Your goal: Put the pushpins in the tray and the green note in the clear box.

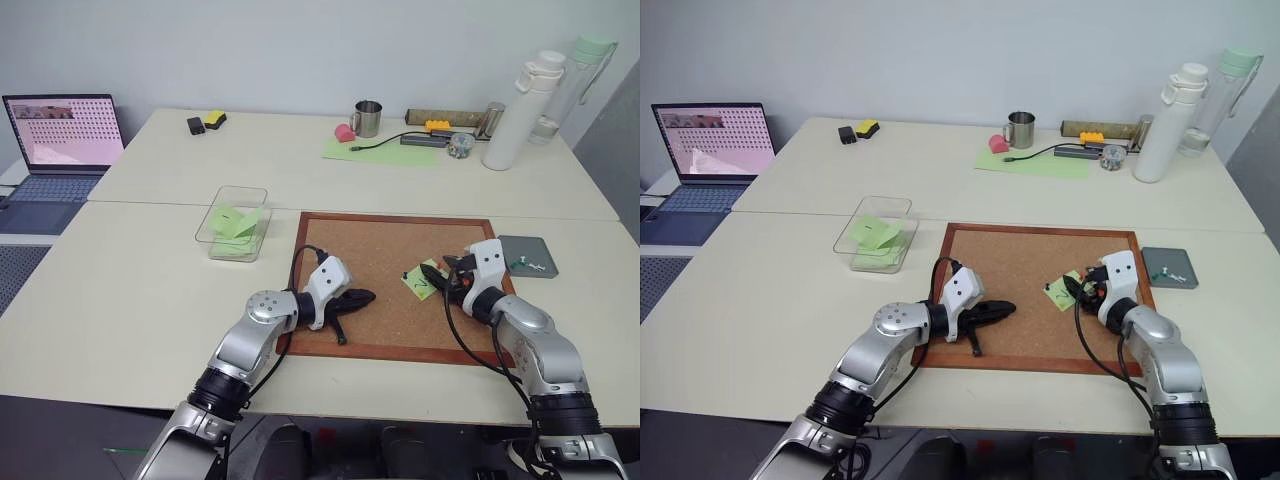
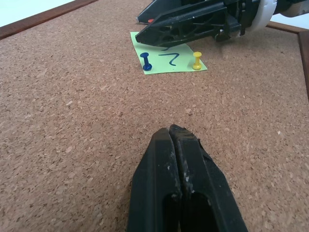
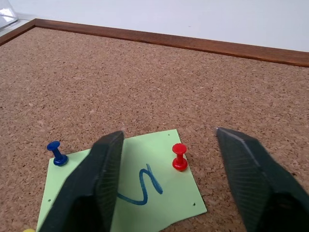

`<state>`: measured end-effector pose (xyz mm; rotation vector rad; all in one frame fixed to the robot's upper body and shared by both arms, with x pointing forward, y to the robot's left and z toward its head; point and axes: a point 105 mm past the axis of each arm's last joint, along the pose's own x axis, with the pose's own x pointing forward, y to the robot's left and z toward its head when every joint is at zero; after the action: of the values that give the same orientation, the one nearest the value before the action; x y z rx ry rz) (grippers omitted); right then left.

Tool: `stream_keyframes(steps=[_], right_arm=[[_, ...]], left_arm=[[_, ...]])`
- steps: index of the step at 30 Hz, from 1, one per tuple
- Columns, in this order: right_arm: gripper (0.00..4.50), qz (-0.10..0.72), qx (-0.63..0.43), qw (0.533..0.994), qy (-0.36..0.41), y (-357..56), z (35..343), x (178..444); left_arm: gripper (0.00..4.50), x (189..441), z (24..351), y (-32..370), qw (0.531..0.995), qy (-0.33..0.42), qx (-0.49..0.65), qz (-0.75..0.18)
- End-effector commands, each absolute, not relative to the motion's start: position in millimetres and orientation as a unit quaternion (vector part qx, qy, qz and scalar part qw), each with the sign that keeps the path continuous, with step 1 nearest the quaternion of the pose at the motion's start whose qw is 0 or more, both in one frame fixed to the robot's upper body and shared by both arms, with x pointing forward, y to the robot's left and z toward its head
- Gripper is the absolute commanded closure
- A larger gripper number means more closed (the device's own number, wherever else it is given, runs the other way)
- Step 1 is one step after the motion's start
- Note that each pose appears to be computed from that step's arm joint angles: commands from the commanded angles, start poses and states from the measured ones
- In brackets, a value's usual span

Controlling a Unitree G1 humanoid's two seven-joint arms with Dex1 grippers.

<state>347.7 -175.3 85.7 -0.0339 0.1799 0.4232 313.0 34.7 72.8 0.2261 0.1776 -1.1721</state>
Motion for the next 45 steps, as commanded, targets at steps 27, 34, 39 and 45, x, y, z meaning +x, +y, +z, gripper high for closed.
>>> stream_keyframes(steps=[27,34,39,45], right_arm=[[4.49,0.222,0.002,0.975,0.010,-163.3,119.6,329.2],[4.49,0.217,0.023,0.976,-0.013,-164.5,136.6,321.1],[4.49,0.215,0.033,0.976,-0.021,-167.1,145.1,318.8],[4.49,0.211,0.026,0.977,-0.017,-174.5,147.6,317.9]], left_arm=[[4.50,311.6,43.2,49.0,0.813,0.147,0.149,-0.544],[4.50,311.7,43.5,49.1,0.813,0.150,0.147,-0.543],[4.50,311.1,42.9,49.5,0.813,0.153,0.147,-0.542],[4.50,308.9,42.1,50.5,0.812,0.156,0.146,-0.543]])
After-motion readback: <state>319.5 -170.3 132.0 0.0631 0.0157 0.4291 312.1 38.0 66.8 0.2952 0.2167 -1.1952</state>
